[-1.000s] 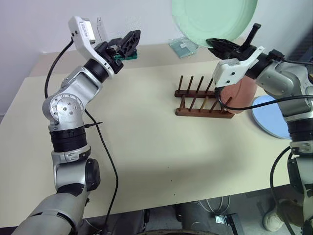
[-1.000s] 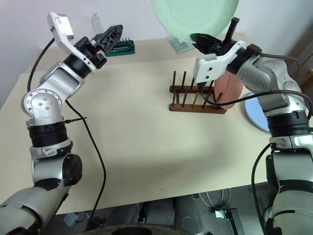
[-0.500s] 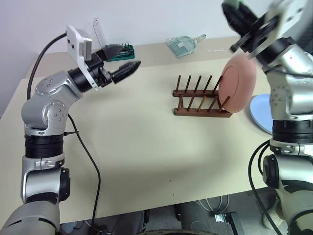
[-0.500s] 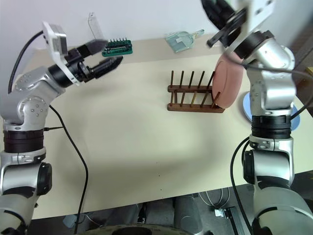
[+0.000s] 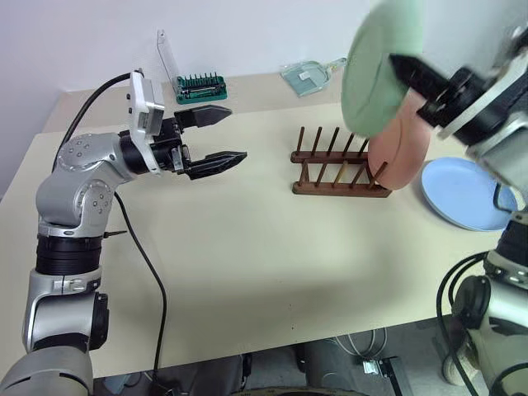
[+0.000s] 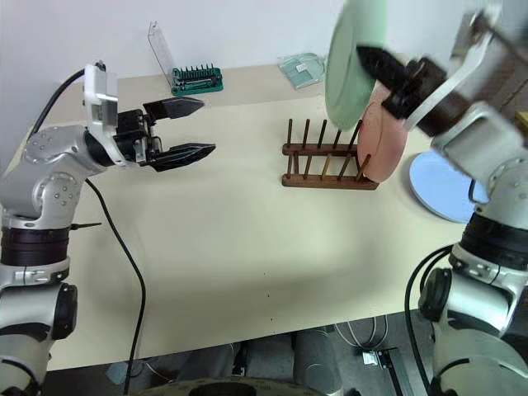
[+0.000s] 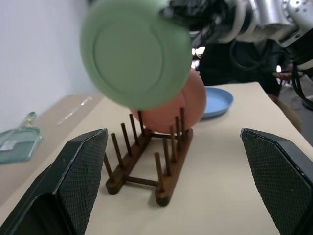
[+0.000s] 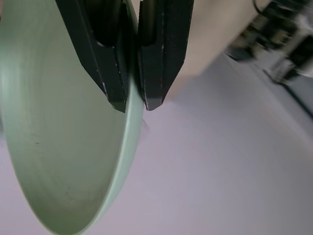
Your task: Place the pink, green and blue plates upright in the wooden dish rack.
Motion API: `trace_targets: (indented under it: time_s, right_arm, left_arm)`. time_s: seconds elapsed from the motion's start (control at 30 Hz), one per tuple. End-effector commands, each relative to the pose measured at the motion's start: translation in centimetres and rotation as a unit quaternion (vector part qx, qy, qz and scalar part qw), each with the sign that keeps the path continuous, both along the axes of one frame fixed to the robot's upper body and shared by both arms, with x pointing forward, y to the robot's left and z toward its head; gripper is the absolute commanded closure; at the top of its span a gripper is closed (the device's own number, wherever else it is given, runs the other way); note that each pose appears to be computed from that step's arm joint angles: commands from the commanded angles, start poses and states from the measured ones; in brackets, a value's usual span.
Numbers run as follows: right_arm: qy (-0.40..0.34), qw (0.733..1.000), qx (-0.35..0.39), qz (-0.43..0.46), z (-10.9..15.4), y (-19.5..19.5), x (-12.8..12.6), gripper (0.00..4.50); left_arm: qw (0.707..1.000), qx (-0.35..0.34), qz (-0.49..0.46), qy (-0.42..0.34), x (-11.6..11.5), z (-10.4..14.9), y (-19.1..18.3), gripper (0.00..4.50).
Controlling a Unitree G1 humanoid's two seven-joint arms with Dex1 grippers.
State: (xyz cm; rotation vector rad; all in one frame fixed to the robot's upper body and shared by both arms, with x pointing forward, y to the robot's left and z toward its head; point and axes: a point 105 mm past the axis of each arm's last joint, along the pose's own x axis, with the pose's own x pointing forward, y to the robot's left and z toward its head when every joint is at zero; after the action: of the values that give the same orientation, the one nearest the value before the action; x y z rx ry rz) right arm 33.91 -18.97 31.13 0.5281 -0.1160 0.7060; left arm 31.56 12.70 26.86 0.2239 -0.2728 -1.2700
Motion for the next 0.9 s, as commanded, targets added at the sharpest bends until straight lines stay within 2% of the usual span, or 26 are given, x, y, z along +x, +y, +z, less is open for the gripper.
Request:
trace_targets:
  time_s: [0.03, 0.2, 0.4, 0.67, 0.8, 0.9]
  right_arm:
    - [-0.025, 0.999, 0.022, -0.022, 1.4, -1.3, -0.5, 4.50]
    - [-0.003, 0.999, 0.021, -0.039, 0.2, -2.1, -0.2, 4.50]
    - [0.020, 0.997, 0.059, -0.036, -0.8, -3.2, 0.1, 4.50]
    - [-0.036, 0.996, 0.082, 0.018, 2.3, -2.0, -1.7, 4.50]
    - [-0.044, 0.995, 0.083, 0.040, 2.7, -1.5, -2.3, 4.50]
    - [-0.026, 0.996, 0.072, 0.043, 1.5, -1.5, -2.1, 4.50]
  left_arm:
    - [0.999, 0.019, -0.022, -0.015, -1.0, 0.1, -0.4, 0.04]
    - [0.999, 0.019, -0.021, -0.021, -1.0, 0.1, -0.5, 0.04]
    - [0.999, 0.018, -0.019, -0.023, -0.9, 0.2, -0.6, 0.04]
    - [0.999, 0.013, -0.016, -0.025, -0.9, 0.5, -0.6, 0.04]
    - [0.999, 0.011, -0.017, -0.027, -0.9, 0.6, -0.7, 0.04]
    - [0.999, 0.011, -0.017, -0.030, -1.0, 0.5, -0.8, 0.04]
